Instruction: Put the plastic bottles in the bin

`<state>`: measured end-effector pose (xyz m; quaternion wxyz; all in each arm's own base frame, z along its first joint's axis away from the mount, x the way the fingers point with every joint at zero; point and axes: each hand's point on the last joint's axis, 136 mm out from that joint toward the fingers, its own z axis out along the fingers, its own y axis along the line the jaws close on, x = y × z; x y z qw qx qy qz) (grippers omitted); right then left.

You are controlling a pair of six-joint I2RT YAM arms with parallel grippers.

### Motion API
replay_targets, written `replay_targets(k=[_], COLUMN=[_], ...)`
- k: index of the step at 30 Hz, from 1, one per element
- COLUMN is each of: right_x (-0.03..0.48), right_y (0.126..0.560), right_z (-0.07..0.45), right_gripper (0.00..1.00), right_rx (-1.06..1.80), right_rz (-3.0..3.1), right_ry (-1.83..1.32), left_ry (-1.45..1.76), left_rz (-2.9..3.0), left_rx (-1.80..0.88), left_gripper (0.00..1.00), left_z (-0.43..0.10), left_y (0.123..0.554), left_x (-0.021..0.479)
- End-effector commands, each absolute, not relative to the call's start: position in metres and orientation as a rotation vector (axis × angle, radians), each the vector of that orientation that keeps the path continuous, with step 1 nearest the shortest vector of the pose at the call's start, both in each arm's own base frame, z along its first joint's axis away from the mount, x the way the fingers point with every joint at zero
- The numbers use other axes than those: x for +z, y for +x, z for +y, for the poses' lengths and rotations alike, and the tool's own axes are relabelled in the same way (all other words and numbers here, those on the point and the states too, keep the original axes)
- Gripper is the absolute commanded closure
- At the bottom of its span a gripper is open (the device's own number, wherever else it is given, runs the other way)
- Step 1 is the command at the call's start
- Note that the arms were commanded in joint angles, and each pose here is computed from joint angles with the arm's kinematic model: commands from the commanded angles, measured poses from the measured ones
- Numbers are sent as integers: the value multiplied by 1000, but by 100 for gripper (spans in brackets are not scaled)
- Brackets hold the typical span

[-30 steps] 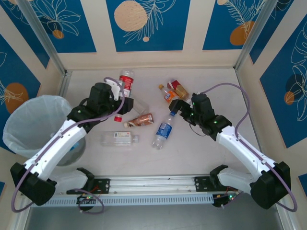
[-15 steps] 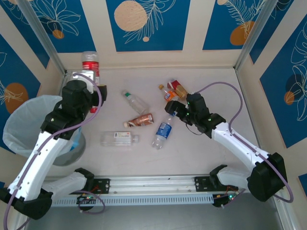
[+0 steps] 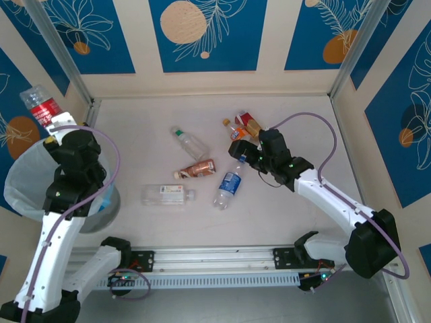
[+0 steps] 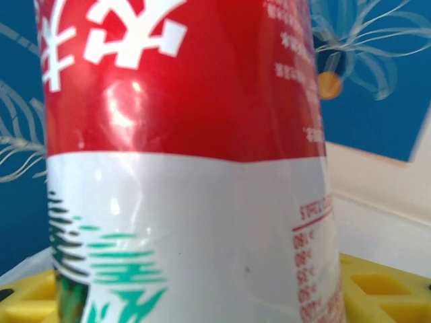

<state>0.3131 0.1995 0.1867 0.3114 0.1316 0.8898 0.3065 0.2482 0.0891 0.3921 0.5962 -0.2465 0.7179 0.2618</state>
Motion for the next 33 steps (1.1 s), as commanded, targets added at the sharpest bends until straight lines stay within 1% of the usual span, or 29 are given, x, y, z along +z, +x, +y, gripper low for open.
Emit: replay_targets(k=[1, 4, 6, 11, 14, 16, 21, 25, 30, 33], right_x=[202, 202, 202, 201, 201, 201, 202, 203, 202, 199], right_y=[315, 314, 314, 314, 316, 317, 319, 320, 319, 317], right_z=[210, 210, 210, 213, 217, 219, 224, 228, 230, 229], right_gripper=[1, 0, 1, 1, 0, 1, 0, 0, 1, 1], right_rx=[851, 842, 842, 846, 852, 851, 851, 852, 846, 831], right_rz=[2325, 2328, 2331, 2340, 2344, 2350, 2363, 2371, 2381, 2391], right_ry=[294, 295, 293, 287, 278, 270, 244, 228, 214, 219], left_ry=[-740, -801, -830, -895, -985, -1026, -1067, -1161, -1177, -1166], left_rz=[1597, 1613, 1622, 1613, 1558, 1522, 1484, 1460, 1497, 1541], left_rx=[653, 641, 682, 730, 762, 813, 818, 835, 821, 792], left_gripper=[37, 37, 37, 37, 32, 33, 32, 22, 16, 7], left_z=[115, 126, 132, 144, 152, 157, 161, 167, 167, 165], left_y=[237, 237, 235, 225, 208, 196, 184, 170, 175, 183], left_x=[377, 357, 348, 332, 326, 323, 317, 305, 302, 303])
